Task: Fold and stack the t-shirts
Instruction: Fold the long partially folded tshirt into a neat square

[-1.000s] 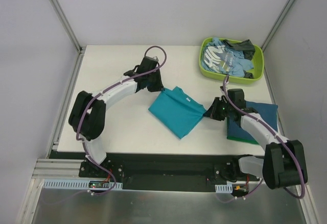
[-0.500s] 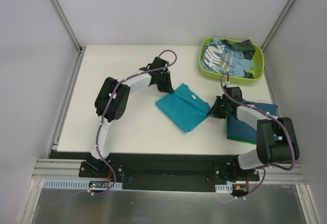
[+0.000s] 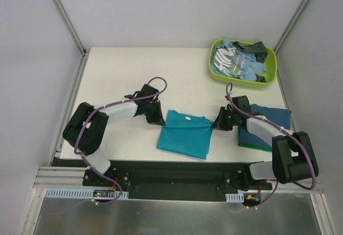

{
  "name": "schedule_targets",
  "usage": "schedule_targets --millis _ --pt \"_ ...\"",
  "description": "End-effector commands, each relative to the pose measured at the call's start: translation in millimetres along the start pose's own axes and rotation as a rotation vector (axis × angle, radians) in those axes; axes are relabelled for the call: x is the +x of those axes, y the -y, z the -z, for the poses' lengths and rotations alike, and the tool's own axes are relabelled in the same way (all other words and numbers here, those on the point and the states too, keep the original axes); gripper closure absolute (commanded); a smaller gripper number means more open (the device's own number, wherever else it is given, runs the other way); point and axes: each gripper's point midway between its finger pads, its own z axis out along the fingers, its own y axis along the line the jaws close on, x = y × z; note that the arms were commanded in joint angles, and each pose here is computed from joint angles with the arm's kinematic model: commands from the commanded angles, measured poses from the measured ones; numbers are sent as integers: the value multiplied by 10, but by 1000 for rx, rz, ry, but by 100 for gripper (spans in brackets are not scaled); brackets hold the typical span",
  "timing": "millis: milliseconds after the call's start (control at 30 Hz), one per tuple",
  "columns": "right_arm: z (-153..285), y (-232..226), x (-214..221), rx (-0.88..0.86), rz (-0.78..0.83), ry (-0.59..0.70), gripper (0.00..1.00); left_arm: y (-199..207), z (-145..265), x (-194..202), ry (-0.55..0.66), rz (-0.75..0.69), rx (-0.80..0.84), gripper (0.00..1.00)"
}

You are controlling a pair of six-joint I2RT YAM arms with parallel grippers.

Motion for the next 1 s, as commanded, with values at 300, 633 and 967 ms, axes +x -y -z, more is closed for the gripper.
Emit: schedule_targets --millis 300,633,967 --pt "464 -281 -90 -65 111 122 100 560 639 -160 202 -87 86 100" --pt "326 43 -145 90 48 123 100 743 302 -540 206 -106 61 95" --pt "577 -182 -419 57 98 233 39 1093 402 -963 295 -206 101 2"
